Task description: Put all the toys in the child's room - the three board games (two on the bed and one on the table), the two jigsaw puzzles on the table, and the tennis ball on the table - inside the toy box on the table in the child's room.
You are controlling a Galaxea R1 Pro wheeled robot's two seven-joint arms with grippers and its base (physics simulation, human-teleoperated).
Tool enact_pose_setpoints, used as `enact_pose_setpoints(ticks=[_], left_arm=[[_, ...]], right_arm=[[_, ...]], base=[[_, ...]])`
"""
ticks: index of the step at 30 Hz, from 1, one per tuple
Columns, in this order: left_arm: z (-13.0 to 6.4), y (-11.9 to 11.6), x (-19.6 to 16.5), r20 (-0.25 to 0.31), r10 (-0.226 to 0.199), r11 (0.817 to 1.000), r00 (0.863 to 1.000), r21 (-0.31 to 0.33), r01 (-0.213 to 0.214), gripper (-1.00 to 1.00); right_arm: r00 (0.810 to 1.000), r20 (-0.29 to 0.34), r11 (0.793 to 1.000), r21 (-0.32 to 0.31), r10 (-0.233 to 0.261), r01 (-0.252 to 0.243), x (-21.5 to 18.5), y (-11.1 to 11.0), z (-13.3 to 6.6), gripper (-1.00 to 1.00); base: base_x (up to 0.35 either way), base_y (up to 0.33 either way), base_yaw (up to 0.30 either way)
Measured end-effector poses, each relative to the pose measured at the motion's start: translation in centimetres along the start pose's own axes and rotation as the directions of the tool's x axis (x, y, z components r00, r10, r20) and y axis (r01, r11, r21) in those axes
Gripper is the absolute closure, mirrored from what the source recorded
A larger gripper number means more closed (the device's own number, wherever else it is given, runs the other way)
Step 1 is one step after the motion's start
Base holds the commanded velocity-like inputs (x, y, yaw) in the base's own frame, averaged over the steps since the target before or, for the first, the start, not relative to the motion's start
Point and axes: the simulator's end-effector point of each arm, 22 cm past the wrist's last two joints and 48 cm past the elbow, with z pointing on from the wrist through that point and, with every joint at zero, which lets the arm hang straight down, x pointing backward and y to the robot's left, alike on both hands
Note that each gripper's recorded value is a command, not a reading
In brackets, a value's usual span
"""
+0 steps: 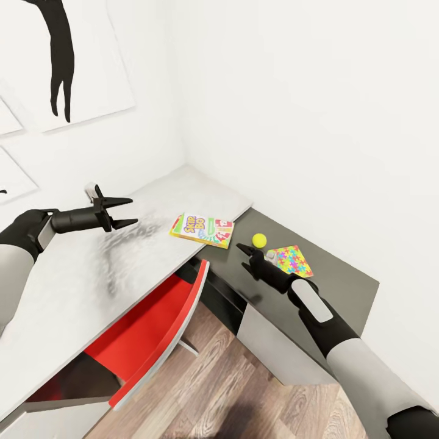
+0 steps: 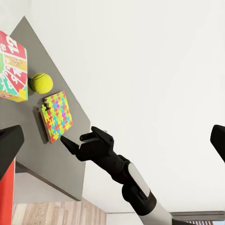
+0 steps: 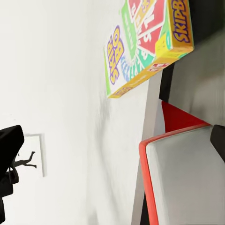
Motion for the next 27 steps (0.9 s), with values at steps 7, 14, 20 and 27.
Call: enact_pose_setpoints(ticks=[7,14,20,27], left_arm=[[0.2,0.1,0.2,-0.003,-0.003,1.000,1.000,0.002,0.003,-1.00],[0.3,0.2,0.3,-0.004,-0.005,1.000,1.000,0.003,0.005,-1.00],[0.3,0.2,0.3,-0.004,-0.005,1.000,1.000,0.003,0.005,-1.00],[0.4,0.2,0.4,-0.006,-0.006,1.000,1.000,0.005,0.006,-1.00]], right_arm=[[0.992,0.077,0.992,-0.068,-0.096,0.102,-1.6,1.3,-0.3,-1.00],[0.975,0.070,0.970,-0.106,-0.211,0.217,-1.2,1.8,-0.6,-1.00],[0.972,0.069,0.967,-0.111,-0.224,0.230,-1.2,1.8,-0.7,-1.00],[0.979,0.056,0.975,-0.096,-0.197,0.202,-0.9,-0.5,-1.0,-1.00]], base=[[0.000,0.000,0.000],[0.000,0.000,0.000],[0.000,0.000,0.000],[0.000,0.000,0.000]])
